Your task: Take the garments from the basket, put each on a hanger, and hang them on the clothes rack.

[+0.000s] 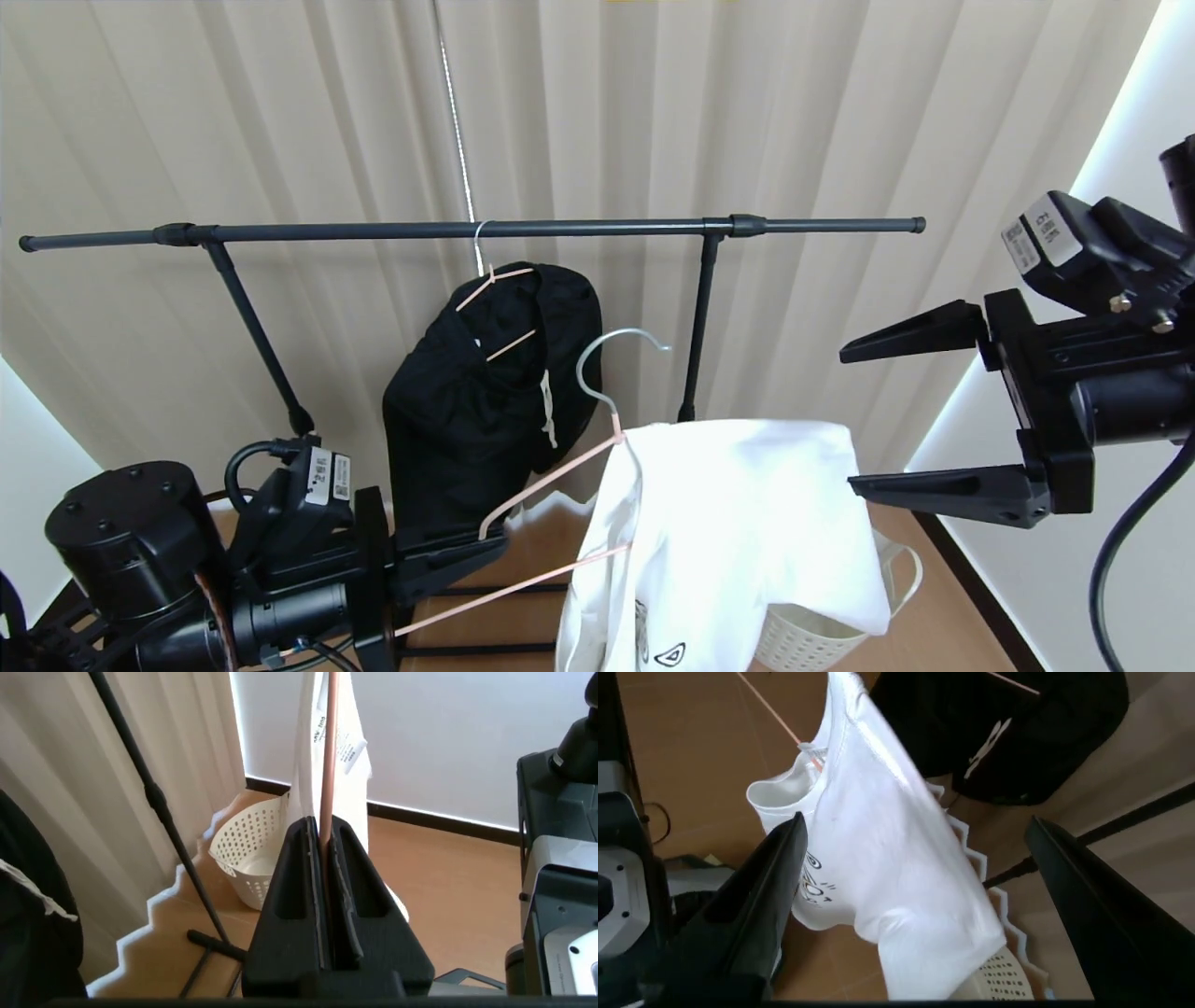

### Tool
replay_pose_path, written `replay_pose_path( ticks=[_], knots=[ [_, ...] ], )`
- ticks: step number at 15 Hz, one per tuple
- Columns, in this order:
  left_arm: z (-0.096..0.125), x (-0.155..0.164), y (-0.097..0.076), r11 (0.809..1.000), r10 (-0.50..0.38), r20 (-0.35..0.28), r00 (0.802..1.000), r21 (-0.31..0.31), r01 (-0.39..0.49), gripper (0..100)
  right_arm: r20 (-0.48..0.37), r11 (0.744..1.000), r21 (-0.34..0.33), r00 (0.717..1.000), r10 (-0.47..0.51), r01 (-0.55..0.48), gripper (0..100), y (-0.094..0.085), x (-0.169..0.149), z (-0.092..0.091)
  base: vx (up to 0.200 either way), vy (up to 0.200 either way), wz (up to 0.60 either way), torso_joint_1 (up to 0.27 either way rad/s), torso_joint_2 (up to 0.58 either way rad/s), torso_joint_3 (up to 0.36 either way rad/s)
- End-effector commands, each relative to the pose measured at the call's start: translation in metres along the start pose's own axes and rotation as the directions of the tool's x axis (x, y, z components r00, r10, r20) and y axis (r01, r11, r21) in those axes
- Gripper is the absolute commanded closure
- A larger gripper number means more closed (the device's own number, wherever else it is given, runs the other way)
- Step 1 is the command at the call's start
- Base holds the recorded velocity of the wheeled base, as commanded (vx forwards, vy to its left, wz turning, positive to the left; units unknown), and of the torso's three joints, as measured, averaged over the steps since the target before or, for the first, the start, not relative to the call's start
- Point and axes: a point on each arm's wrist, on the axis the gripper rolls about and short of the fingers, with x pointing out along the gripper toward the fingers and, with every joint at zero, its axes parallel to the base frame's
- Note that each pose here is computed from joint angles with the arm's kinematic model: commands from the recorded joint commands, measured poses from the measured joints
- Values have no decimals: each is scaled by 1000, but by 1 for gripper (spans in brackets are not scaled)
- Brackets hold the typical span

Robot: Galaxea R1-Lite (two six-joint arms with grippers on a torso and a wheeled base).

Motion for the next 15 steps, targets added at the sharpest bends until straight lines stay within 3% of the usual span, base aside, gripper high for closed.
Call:
replay_pose_path(
  ticks=[1, 2, 7, 15],
  knots=[
    [-1, -2, -3, 1000, -3, -7, 1000, 12, 3, 100, -96, 994, -54, 991, 92, -97, 0, -28, 21, 2, 0, 0, 0, 0, 0, 0],
    [-1, -3, -5, 999, -7, -8, 1000, 31, 8, 100, -129, 989, -62, 984, 122, -131, 0, -37, 25, 0, 0, 0, 0, 0, 0, 0],
    [0, 2, -8, 999, -33, -4, 999, 40, 33, 100, -164, 979, -60, 969, 183, -195, 0, -49, 44, -4, 0, 0, 0, 0, 0, 0],
    [2, 10, -9, 997, -60, 8, 998, 52, 60, 100, -178, 956, -84, 948, 262, -280, 0, -37, 73, 3, 0, 0, 0, 0, 0, 0]
  ],
)
